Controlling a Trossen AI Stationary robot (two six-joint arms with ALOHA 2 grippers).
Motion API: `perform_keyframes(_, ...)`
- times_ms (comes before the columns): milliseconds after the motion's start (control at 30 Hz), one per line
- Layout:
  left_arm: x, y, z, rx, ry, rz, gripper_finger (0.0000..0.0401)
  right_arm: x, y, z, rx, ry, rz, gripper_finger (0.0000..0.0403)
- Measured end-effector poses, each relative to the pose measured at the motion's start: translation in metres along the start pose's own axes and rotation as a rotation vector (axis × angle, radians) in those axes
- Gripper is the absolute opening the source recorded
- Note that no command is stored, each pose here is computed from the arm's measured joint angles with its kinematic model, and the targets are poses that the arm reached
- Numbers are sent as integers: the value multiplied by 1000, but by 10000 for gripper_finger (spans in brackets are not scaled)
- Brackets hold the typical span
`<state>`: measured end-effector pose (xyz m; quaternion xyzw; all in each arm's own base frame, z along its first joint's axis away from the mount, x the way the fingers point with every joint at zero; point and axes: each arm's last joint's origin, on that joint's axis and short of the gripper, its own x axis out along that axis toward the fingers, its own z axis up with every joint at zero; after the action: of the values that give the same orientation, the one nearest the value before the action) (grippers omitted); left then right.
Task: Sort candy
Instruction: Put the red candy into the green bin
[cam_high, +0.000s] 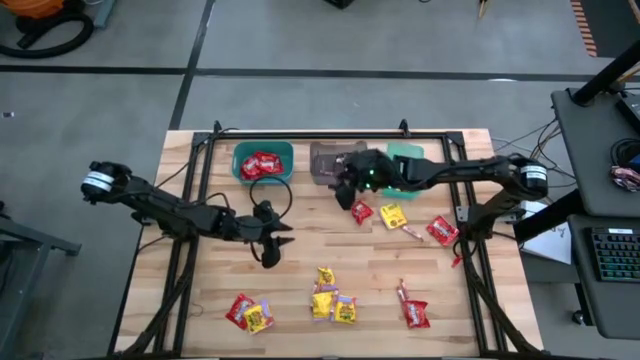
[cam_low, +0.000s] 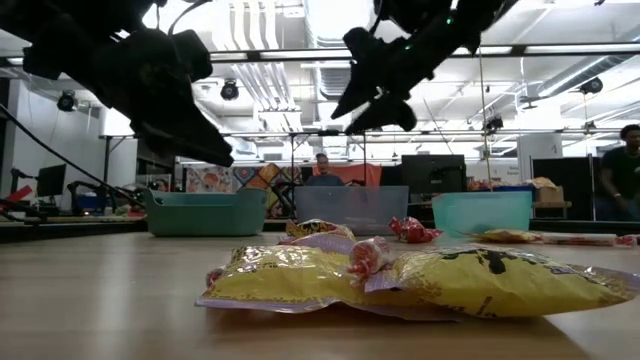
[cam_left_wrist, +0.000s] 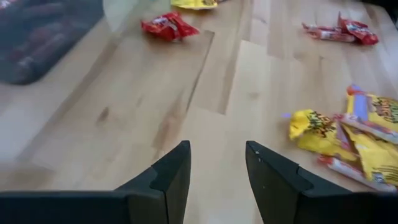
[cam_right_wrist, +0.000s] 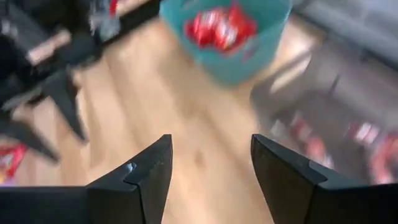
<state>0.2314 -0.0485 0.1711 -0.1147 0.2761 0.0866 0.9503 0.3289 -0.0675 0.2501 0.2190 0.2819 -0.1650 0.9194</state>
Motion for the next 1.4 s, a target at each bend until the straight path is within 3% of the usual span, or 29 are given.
perform_keyframes(300, -1, -6, -5, -57, 38, -17, 137, 3, 30, -35, 91, 358, -124, 205)
perform_keyframes(433, -8, -10, -9, -50, 208, -82, 137, 10, 33, -47, 94, 468, -247, 205)
perform_keyframes(567, -19, -15, -10, 0, 290, -89, 137, 20, 31, -61, 94, 556, -338, 205)
perform_keyframes(800, -29, -18, -1, 93, 204, -123, 137, 44, 25, -81, 86, 628, -405, 205)
perform_keyframes(967, -34, -16, 5, 123, 128, -61, 137, 57, 21, -88, 55, 622, -474, 200)
perform_keyframes(1100, -34, -17, 8, 137, 92, -61, 137, 65, 18, -94, 32, 630, -498, 160)
perform_keyframes(1333, -27, -21, 10, 165, 37, -90, 137, 68, 19, -96, -29, 639, -474, 26)
perform_keyframes(1400, -25, -22, 11, 159, 21, -96, 137, 63, 25, -92, -36, 625, -442, 17)
